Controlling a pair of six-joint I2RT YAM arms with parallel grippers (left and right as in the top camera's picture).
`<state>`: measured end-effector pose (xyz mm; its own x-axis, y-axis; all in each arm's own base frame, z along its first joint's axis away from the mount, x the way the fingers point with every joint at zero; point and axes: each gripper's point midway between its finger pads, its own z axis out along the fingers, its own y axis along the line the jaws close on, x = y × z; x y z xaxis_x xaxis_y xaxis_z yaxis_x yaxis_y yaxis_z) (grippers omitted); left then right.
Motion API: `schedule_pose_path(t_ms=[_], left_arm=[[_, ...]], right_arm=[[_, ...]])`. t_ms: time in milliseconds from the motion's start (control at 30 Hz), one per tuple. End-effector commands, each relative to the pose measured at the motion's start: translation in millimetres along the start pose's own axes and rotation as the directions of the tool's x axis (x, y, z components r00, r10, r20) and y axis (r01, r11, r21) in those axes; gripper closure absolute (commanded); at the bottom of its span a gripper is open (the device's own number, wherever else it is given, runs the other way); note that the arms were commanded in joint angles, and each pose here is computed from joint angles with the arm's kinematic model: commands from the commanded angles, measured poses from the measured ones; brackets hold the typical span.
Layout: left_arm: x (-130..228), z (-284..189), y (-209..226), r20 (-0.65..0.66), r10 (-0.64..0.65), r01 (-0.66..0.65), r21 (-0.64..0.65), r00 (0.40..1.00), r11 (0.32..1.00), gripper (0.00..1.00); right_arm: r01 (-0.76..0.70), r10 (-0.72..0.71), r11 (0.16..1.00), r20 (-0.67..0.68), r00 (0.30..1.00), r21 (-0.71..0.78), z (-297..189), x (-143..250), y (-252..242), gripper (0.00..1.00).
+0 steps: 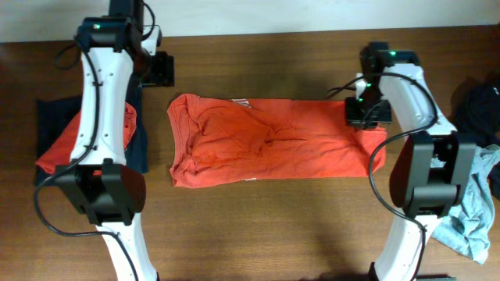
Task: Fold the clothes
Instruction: 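Fold the right end leftward over the strip with the right gripper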
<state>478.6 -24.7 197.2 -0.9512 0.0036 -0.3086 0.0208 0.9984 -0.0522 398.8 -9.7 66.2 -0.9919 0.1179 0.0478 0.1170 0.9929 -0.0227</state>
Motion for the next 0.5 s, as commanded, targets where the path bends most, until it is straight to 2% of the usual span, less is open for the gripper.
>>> schedule_pose_path(t_ms=[0,233,467], left_arm=[[-5,-55,19,0.113,-0.035,0.037,-0.018,0.993,0.999,0.29],[5,-133,68,0.271,-0.126,0.145,-0.051,0.954,0.988,0.28],[22,-188,106,0.385,-0.194,0.243,-0.081,0.902,0.967,0.27]], right_arm=[[-0.013,0.011,0.999,0.068,0.998,0.032,-19,-7,5,0.96],[0.040,-0.042,0.999,0.088,0.995,0.025,-21,-8,29,0.96],[0.159,-0.145,0.982,0.128,0.981,-0.106,-33,-5,99,0.96]])
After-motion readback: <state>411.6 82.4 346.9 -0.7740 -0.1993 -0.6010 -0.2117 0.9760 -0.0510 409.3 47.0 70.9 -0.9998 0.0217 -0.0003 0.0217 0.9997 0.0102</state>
